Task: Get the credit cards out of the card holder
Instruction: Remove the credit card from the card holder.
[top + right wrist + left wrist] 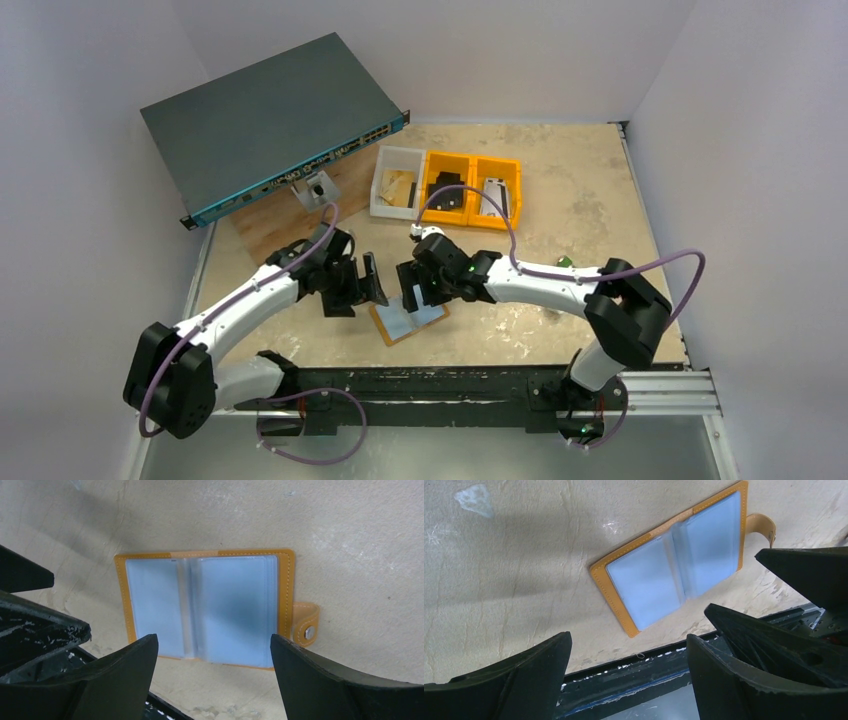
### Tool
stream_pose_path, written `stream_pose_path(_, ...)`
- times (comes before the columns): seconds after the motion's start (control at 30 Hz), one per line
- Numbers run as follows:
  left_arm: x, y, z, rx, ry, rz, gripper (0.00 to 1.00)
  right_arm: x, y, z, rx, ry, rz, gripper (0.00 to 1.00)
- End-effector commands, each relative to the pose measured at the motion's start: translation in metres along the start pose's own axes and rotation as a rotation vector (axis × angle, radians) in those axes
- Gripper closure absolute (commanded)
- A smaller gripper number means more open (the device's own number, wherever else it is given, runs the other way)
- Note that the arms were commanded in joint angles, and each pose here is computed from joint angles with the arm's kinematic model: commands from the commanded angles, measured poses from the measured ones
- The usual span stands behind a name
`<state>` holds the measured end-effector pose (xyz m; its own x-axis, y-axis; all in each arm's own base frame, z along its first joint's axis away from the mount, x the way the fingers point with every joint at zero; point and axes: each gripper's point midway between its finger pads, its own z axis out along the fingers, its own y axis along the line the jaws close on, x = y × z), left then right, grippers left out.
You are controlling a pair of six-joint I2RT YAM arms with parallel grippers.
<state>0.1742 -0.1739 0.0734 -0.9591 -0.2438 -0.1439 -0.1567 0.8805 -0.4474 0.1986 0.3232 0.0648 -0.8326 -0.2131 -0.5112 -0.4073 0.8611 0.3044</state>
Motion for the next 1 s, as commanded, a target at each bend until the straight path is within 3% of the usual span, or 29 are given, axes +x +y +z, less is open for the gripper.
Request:
stream_pose_path(0.0,0.000,0.000,-0.005,0.016,-0.021,-0.019,0.16,-0.027,0.016,0.001,0.005,-0.085,-0.023,0.19)
stream_pose_path(0.63,0.002,0.011,0.003,-0.002,-0.039,-0.048,0.16,-0.010,0.036,0.017,0.012,-0.026,-0.103,0.27)
stream_pose_path(0.97,-0.014,0.033,-0.008,-0.078,-0.137,-0.148,0.20,0.003,0.053,0.027,0.022,0.012,-0.164,0.35)
